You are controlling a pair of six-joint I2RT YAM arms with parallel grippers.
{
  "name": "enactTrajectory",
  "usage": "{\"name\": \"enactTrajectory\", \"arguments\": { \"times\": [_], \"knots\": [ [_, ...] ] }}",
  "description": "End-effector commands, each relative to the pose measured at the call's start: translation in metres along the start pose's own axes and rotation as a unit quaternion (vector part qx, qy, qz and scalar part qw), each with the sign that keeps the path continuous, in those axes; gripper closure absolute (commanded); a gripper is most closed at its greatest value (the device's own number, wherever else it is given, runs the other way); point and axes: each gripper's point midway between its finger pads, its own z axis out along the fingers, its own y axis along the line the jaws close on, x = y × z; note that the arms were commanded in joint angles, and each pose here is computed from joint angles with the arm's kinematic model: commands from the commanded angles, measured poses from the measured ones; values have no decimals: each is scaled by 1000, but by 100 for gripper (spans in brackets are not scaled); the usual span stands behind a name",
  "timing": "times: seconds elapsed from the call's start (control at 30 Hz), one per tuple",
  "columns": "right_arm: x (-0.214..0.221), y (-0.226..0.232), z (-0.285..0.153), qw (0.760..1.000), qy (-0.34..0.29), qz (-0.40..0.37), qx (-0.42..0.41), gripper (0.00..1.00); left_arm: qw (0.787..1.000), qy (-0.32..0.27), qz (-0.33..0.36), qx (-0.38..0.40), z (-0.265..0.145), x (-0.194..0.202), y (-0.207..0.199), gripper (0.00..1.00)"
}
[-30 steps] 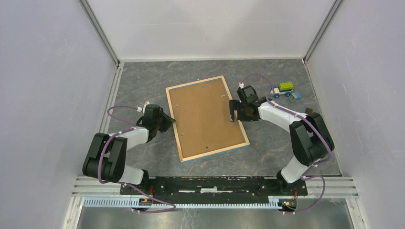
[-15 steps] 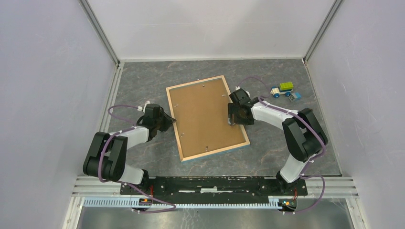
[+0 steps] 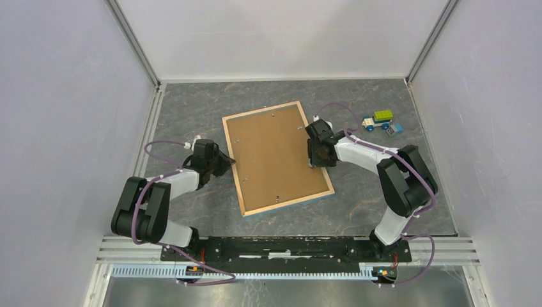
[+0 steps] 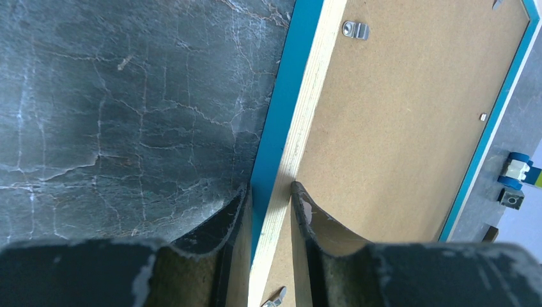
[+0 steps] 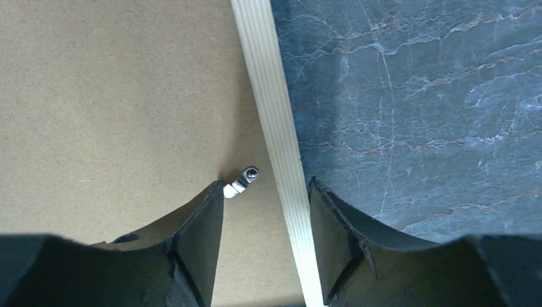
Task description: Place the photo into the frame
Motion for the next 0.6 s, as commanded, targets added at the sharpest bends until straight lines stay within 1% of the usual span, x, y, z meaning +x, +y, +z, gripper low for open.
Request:
{"name": "enactTrajectory", "arguments": {
  "times": [0.0,0.07,0.17,0.37,0.5,0.57],
  "knots": [
    [5,-8,8,999,15,-14,24,47,1000,12,16,-12,3,6,5,84],
    [7,-10,8,999,17,-16,27,48,1000,12,15,-12,3,6,6,84],
    [9,-9,6,999,20,-17,22,54,1000,12,14,-12,3,6,6,85],
    [9,-13,5,999,13,-38,23,57,1000,11,14,-12,2,6,6,85],
    [9,-11,9,997,14,-69,12,69,1000,11,13,-12,3,5,6,85],
    [11,-9,12,996,16,-82,4,70,1000,12,13,-12,3,5,6,86]
  ]
}}
